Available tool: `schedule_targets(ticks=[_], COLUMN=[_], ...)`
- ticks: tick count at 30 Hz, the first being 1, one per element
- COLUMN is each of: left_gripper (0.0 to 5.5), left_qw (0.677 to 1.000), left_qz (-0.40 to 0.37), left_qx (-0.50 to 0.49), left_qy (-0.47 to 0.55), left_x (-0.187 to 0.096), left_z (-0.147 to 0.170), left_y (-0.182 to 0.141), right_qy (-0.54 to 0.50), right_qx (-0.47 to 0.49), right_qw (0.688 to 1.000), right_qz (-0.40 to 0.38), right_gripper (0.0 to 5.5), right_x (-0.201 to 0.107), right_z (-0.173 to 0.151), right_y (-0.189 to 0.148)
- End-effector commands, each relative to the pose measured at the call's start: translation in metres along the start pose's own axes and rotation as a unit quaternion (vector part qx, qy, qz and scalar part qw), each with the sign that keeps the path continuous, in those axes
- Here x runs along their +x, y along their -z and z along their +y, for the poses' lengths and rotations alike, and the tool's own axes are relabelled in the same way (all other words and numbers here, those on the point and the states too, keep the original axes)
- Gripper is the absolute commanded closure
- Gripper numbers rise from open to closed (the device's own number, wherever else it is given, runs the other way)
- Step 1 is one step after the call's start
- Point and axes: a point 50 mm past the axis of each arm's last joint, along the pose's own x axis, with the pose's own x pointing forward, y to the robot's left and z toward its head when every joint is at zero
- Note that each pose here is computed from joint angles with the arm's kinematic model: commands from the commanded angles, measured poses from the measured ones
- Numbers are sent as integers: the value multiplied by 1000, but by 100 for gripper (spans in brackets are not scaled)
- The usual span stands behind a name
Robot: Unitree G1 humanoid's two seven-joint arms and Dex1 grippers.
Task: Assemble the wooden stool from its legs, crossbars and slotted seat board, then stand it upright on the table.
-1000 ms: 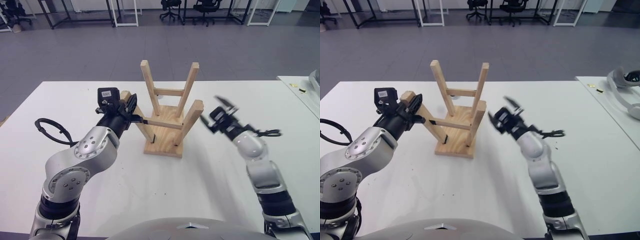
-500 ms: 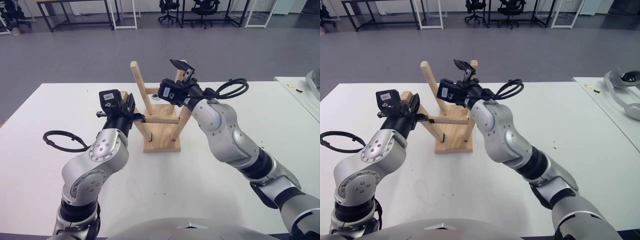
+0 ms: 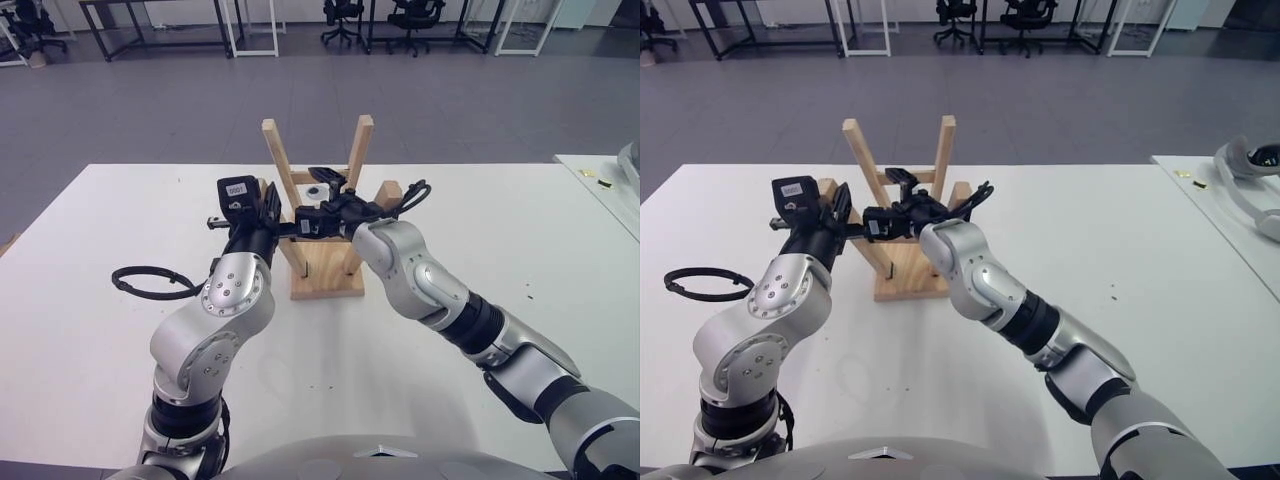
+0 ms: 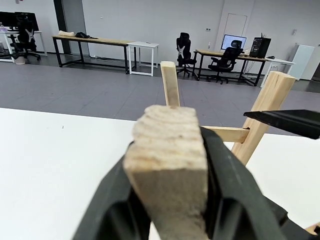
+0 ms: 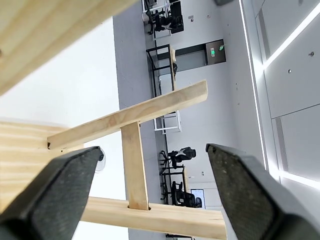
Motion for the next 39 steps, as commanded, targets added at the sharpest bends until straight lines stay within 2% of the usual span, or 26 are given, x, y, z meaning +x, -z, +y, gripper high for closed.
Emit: schedule_targets(ticks=[1, 2, 6, 13, 15, 17, 19, 21, 22, 24, 25, 27, 29, 32, 34, 36, 39], left_gripper=[445, 405, 326, 226, 189, 156, 156, 156, 156, 156, 156, 156, 156, 156, 156, 156, 156], left_qw=[993, 993, 997, 991, 980, 972, 962, 946, 937, 925, 923, 928, 939, 959, 963, 961, 959], left_qz=[88, 88, 53, -98, -147, -192, -238, -282, -295, -287, -262, -201, -129, -17, 23, 14, -23], left_qx=[68, 70, 42, -1, -21, -36, -43, -73, -87, -97, -100, -96, -85, -77, -57, -30, -25], left_qy=[25, 26, 30, 94, 129, 130, 127, 141, 166, 229, 264, 298, 306, 274, 264, 273, 282], left_x=[-2, -2, -4, -11, -16, -16, -13, -6, 1, 14, 24, 38, 45, 49, 54, 64, 81], left_z=[-5, -5, -1, 8, 8, 19, 37, 52, 53, 46, 39, 34, 37, 53, 49, 36, 16], left_y=[31, 31, 19, -23, -38, -53, -72, -98, -112, -132, -133, -116, -81, -11, 24, 28, 12], right_qy=[-108, -105, -55, 60, 132, 199, 258, 302, 318, 328, 319, 261, 156, 61, 33, 35, 45], right_qx=[54, 57, 71, 76, 98, 128, 172, 254, 311, 386, 422, 498, 583, 651, 651, 639, 630], right_qw=[992, 992, 996, 995, 986, 971, 948, 909, 879, 837, 824, 804, 778, 753, 758, 769, 775], right_qz=[-34, -31, -11, -18, -34, -46, -73, -135, -169, -206, -204, -193, -174, -79, -22, -6, -11], right_gripper=[148, 148, 148, 148, 148, 148, 148, 148, 148, 148, 148, 148, 148, 148, 148, 148, 148], right_x=[0, 0, 2, -1, -7, -18, -32, -50, -61, -80, -88, -91, -80, -64, -52, -43, -37], right_z=[50, 51, 34, -3, -28, -53, -80, -113, -131, -161, -169, -158, -113, -41, -13, -10, -18], right_y=[-7, -3, 7, 6, 0, -3, -8, -16, -16, -2, 16, 45, 62, 81, 82, 80, 79])
